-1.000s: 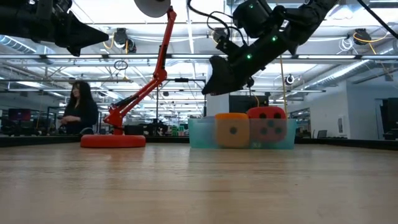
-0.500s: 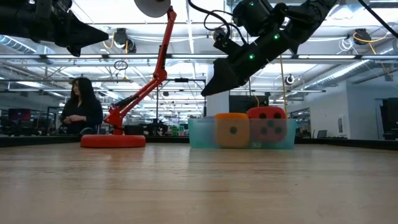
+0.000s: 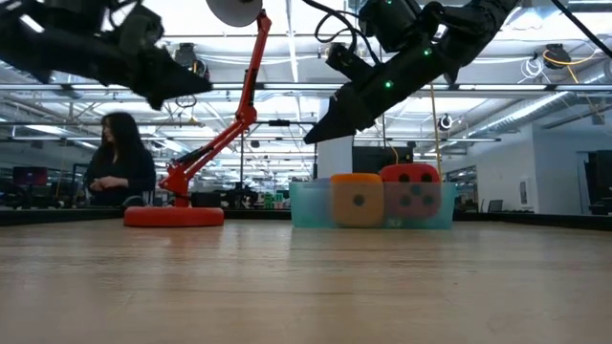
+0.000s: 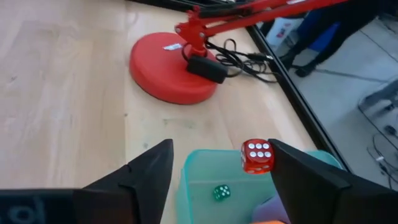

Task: Pick & Place Dice
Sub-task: Put the small red dice into the green bin

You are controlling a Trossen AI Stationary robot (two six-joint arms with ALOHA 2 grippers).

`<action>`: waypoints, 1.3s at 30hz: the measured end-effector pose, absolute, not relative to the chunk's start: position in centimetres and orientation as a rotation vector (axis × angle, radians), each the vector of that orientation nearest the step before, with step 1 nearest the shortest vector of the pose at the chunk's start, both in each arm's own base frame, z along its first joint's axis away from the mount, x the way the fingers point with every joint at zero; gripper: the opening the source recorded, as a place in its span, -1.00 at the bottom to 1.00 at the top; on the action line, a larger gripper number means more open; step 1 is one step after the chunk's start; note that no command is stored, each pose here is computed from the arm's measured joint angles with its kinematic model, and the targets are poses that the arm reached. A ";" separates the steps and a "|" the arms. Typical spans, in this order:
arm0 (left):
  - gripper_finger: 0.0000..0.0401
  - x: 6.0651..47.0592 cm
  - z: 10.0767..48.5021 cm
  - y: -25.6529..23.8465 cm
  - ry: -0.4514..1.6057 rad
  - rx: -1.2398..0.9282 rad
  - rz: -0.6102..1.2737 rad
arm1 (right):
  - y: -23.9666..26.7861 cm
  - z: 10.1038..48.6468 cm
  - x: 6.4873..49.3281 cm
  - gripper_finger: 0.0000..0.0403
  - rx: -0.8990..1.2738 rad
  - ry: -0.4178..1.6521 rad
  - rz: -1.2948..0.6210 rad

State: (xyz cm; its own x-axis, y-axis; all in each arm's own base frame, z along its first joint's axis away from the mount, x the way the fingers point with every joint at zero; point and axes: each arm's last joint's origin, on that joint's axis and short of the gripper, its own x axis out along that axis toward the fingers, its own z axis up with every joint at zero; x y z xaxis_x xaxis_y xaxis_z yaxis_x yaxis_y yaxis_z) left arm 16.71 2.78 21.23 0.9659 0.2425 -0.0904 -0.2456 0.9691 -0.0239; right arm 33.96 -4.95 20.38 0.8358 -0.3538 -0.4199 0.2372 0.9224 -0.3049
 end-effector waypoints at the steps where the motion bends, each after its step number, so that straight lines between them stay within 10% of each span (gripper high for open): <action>1: -0.98 17.3 21.0 2.8 0.078 -0.032 0.238 | -4.9 20.4 34.0 0.26 -0.247 0.488 -0.308; 39: -1.00 33.2 19.2 9.9 0.302 -0.056 0.154 | -6.4 21.2 34.1 0.29 -0.137 0.382 -0.280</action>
